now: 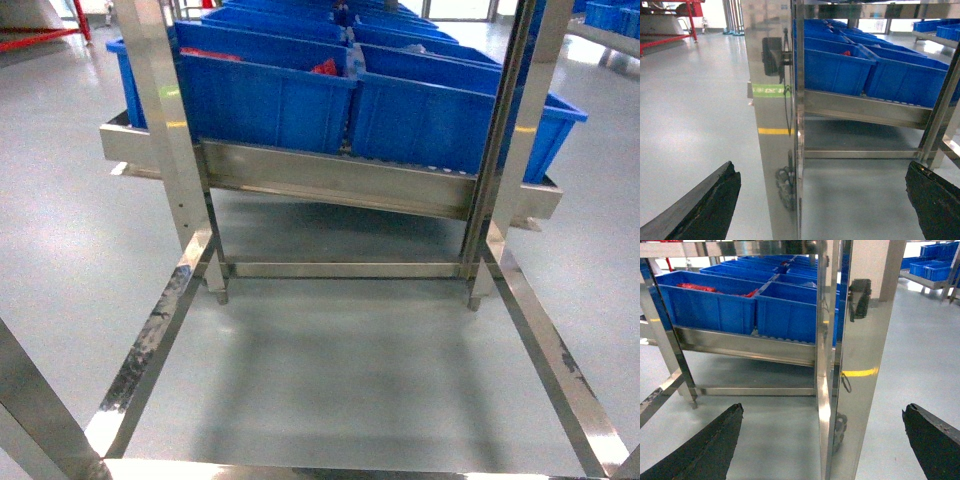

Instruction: Pick capacitor and pack into box

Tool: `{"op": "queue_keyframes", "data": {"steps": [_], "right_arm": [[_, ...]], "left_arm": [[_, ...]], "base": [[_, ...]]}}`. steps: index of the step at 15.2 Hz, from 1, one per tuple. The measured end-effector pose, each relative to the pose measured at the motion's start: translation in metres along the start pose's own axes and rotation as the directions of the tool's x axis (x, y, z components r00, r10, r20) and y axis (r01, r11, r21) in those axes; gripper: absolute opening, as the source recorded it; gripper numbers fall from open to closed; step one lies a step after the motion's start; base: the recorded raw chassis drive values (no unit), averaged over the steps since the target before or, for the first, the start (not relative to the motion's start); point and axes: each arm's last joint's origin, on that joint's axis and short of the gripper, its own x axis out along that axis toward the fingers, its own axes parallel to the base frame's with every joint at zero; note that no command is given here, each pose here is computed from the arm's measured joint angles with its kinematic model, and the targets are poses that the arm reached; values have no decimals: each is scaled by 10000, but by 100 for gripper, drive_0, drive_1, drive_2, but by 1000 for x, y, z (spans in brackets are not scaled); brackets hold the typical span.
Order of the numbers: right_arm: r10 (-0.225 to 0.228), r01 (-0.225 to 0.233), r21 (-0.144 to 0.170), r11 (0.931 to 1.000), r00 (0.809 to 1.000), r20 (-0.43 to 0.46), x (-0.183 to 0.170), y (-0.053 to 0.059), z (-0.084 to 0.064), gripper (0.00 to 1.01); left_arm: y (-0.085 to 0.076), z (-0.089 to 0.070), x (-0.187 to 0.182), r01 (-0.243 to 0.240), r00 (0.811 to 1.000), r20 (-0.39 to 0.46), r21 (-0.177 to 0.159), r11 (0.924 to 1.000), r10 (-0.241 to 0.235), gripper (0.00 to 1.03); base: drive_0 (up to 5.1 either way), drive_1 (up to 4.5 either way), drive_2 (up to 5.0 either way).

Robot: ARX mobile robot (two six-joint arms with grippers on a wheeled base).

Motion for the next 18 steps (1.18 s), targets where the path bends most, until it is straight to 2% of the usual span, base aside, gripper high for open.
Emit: {"op": "queue_keyframes", "data": {"steps": [18], "right_arm": [[-4, 4, -4, 10000, 10000, 8, 0, 0, 0, 98]], "left_arm": [[0, 0, 0, 15, 10000, -8, 4, 10000, -15, 98]], "base": [[0, 0, 0]]}}
